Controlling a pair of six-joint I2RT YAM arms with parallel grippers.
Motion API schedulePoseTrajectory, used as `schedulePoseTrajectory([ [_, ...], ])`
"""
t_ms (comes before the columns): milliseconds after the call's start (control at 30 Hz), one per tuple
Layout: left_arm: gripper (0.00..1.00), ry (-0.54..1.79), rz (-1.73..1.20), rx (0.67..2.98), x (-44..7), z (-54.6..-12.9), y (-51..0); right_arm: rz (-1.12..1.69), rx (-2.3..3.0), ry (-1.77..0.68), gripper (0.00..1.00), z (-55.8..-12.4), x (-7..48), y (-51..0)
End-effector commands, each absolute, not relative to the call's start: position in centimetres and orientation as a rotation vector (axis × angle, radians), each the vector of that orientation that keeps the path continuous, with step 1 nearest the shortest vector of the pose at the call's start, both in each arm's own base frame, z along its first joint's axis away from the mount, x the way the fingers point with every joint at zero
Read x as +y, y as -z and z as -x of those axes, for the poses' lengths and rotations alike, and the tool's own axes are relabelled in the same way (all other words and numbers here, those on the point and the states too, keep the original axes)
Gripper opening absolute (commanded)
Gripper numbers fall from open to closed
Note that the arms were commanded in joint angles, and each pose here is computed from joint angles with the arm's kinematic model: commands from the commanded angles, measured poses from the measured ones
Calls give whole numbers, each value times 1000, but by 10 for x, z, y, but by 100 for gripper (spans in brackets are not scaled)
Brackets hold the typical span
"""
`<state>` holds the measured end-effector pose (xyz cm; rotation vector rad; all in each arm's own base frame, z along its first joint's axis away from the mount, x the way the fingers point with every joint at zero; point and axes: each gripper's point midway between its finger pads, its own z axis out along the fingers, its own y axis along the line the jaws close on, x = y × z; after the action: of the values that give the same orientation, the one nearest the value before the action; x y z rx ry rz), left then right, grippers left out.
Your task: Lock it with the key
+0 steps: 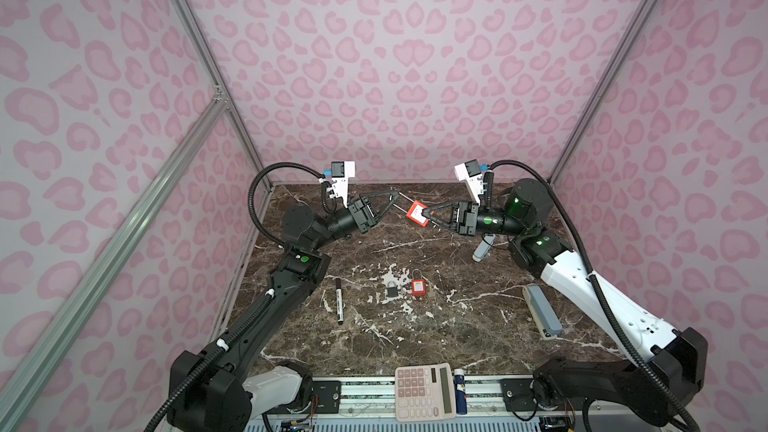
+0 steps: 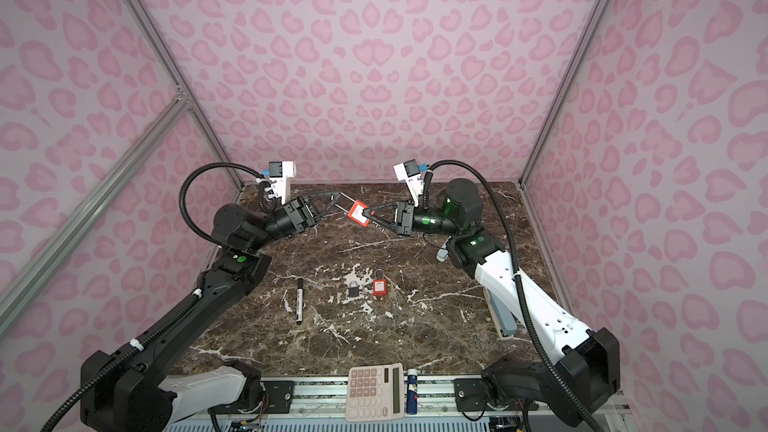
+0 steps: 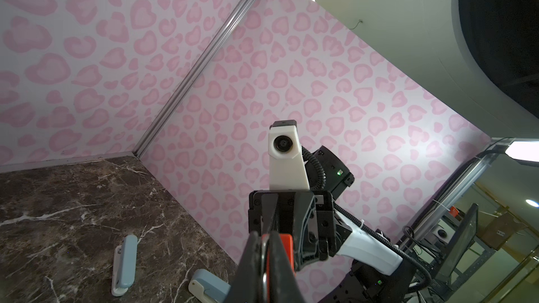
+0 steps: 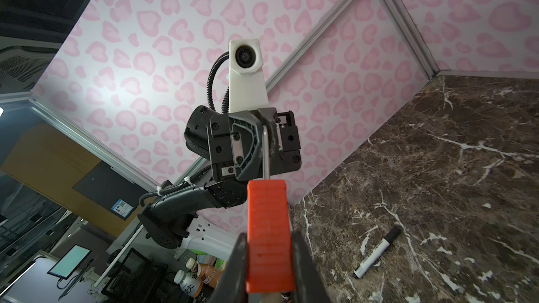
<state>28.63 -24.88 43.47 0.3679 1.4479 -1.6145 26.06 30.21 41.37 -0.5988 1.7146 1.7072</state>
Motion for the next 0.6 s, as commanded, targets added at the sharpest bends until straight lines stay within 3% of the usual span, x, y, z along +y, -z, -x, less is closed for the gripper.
schedulePoseTrajectory([
  [0, 9, 1609, -414, 1411, -248, -280, -443, 678, 1656, -1743, 10, -250, 304, -426],
  [567, 4, 1621, -427, 1399, -248, -274, -445, 642, 1630, -1776, 9, -262, 310, -430],
])
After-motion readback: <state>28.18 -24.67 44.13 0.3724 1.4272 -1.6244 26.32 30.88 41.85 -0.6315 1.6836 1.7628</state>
